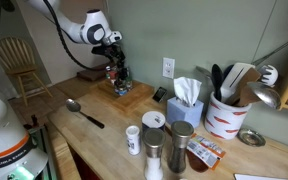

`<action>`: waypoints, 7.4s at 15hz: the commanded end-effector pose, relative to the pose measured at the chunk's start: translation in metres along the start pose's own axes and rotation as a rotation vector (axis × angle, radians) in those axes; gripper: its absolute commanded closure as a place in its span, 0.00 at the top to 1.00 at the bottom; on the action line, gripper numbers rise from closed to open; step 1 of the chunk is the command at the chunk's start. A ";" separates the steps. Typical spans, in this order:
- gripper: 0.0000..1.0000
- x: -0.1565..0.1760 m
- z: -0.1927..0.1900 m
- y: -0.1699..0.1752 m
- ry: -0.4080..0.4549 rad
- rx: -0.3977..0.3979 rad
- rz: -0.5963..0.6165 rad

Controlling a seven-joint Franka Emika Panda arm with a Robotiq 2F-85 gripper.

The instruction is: Remove the black paper bottle from the box

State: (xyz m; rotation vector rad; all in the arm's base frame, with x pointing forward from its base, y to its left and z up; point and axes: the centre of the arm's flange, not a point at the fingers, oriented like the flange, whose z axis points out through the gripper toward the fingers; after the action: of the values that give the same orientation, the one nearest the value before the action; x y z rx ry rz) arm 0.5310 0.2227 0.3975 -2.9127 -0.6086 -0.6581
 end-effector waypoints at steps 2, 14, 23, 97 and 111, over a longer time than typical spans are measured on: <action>0.97 0.007 0.014 0.002 0.026 0.006 0.030; 0.34 0.008 -0.005 0.005 0.012 -0.027 0.054; 0.34 0.017 -0.056 0.009 0.006 0.002 0.122; 0.34 -0.148 -0.057 0.260 0.107 -0.531 1.366; 1.00 -0.151 -0.072 0.272 0.046 -0.486 1.327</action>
State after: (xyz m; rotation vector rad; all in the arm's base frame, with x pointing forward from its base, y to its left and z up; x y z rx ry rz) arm 0.5003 -0.0891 0.3828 -2.7178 1.6011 -0.7067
